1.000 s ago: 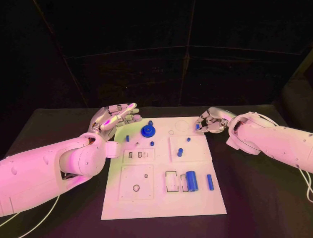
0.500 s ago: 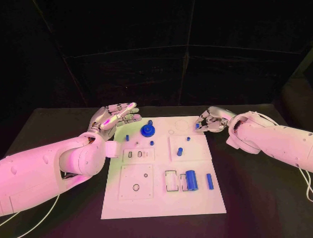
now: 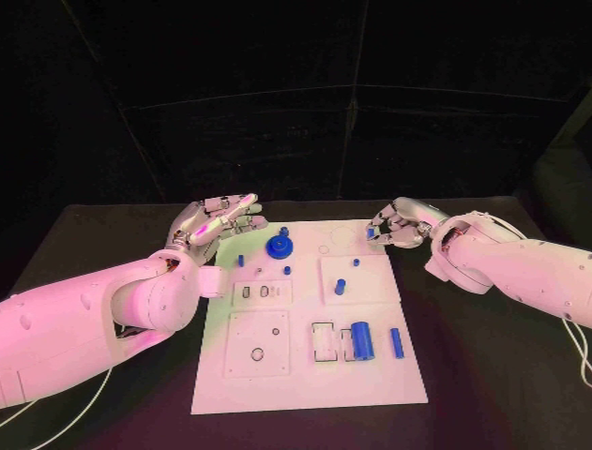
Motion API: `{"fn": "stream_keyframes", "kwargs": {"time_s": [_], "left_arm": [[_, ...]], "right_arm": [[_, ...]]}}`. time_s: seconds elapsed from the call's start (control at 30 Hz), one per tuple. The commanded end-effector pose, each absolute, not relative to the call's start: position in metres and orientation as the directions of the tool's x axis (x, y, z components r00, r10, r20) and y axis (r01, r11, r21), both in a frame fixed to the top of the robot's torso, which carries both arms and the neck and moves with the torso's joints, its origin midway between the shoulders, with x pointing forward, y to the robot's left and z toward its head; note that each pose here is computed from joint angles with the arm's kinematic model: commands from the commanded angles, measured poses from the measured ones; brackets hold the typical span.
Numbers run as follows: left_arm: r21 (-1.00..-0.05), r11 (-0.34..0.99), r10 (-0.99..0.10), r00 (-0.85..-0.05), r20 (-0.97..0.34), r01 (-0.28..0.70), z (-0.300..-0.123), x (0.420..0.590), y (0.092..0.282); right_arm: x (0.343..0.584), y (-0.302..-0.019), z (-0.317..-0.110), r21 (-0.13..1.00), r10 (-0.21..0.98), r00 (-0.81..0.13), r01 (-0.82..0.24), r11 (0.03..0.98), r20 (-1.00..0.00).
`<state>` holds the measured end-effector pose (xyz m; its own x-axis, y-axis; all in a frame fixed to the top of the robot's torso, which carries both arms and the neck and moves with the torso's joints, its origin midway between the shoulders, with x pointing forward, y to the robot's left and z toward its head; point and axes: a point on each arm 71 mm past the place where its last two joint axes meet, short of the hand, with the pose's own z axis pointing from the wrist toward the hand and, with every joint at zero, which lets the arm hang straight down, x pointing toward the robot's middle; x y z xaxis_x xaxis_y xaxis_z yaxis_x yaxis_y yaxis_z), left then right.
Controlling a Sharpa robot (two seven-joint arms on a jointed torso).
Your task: Assemble the parts on the task board
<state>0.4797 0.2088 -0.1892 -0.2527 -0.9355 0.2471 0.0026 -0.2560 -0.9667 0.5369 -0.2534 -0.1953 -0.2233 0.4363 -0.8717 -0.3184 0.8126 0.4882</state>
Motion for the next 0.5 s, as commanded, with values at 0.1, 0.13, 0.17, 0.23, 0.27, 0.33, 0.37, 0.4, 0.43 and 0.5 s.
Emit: {"fn": "stream_keyframes", "kwargs": {"time_s": [0.1, 0.13, 0.17, 0.23, 0.27, 0.33, 0.37, 0.4, 0.43, 0.5], "left_arm": [[-0.966, -0.258, -0.934, -0.259, 0.247, 0.010, -0.188, 0.480, 0.211], [-0.966, -0.258, -0.934, -0.258, 0.247, 0.010, -0.188, 0.480, 0.212], [-0.966, -0.257, -0.935, -0.256, 0.246, 0.011, -0.188, 0.481, 0.213], [-0.966, -0.256, -0.936, -0.254, 0.245, 0.012, -0.188, 0.481, 0.214], [-0.967, -0.256, -0.936, -0.253, 0.245, 0.012, -0.188, 0.482, 0.214], [-0.967, -0.254, -0.937, -0.250, 0.243, 0.013, -0.189, 0.483, 0.216], [-0.967, -0.254, -0.938, -0.248, 0.242, 0.014, -0.189, 0.483, 0.217], [-0.967, -0.253, -0.939, -0.247, 0.242, 0.014, -0.189, 0.484, 0.218], [-0.968, -0.252, -0.939, -0.246, 0.241, 0.015, -0.189, 0.484, 0.219], [-0.968, -0.251, -0.939, -0.245, 0.240, 0.016, -0.189, 0.485, 0.220]], "right_arm": [[0.524, -0.241, -0.184, 0.517, 0.485, -0.179, -0.337, 0.787, -0.856], [0.522, -0.238, -0.183, 0.520, 0.488, -0.181, -0.338, 0.784, -0.854], [0.517, -0.231, -0.180, 0.527, 0.493, -0.186, -0.340, 0.779, -0.850], [0.513, -0.224, -0.178, 0.531, 0.495, -0.191, -0.344, 0.775, -0.847], [0.510, -0.218, -0.177, 0.533, 0.496, -0.196, -0.346, 0.772, -0.846], [0.504, -0.202, -0.174, 0.534, 0.492, -0.208, -0.355, 0.767, -0.845], [0.501, -0.194, -0.173, 0.534, 0.489, -0.215, -0.360, 0.765, -0.845], [0.497, -0.182, -0.172, 0.532, 0.483, -0.224, -0.368, 0.763, -0.847], [0.496, -0.176, -0.172, 0.531, 0.480, -0.228, -0.371, 0.762, -0.847], [0.491, -0.159, -0.171, 0.525, 0.466, -0.243, -0.379, 0.762, -0.851]]}}
